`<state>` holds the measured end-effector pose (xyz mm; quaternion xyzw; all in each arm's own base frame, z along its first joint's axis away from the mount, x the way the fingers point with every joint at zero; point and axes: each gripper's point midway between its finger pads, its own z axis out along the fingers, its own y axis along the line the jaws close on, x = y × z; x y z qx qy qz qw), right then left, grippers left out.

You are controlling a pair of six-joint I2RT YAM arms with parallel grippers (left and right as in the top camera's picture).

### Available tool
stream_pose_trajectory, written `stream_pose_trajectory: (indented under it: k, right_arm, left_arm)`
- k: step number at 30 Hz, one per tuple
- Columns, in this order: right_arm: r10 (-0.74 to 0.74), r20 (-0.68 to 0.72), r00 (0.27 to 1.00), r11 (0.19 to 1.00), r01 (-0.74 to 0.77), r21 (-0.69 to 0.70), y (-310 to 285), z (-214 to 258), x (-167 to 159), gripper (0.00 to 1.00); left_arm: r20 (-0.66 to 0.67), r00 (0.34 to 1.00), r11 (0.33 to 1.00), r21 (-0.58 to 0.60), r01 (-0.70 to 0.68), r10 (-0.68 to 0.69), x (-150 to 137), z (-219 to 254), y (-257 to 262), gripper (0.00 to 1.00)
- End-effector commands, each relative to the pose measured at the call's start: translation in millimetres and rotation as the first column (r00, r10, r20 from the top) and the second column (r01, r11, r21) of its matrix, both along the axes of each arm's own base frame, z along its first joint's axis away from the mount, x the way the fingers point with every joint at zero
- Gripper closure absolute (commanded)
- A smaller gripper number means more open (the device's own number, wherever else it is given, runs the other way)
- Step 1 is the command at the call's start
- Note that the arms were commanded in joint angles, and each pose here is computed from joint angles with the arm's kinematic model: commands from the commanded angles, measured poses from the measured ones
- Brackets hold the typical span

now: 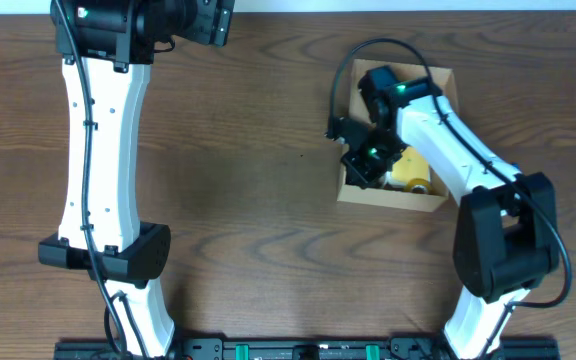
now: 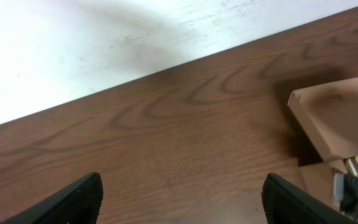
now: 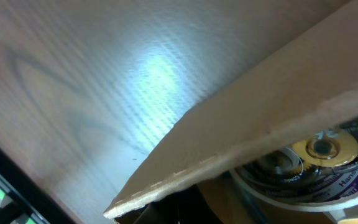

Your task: Pack container

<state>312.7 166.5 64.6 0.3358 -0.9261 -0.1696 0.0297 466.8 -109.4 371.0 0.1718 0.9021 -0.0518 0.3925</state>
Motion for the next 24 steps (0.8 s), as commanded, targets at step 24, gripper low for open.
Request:
stream_pose_trajectory:
  k: [24]
  right_arm:
    - [-0.556,0.547,0.626,0.669,0.728,-0.153,-229,197,112,0.71]
  left_arm:
    - [-0.370,0.843,0.915,-0.057,0.400,-0.392,-94,-84,-150,0.49]
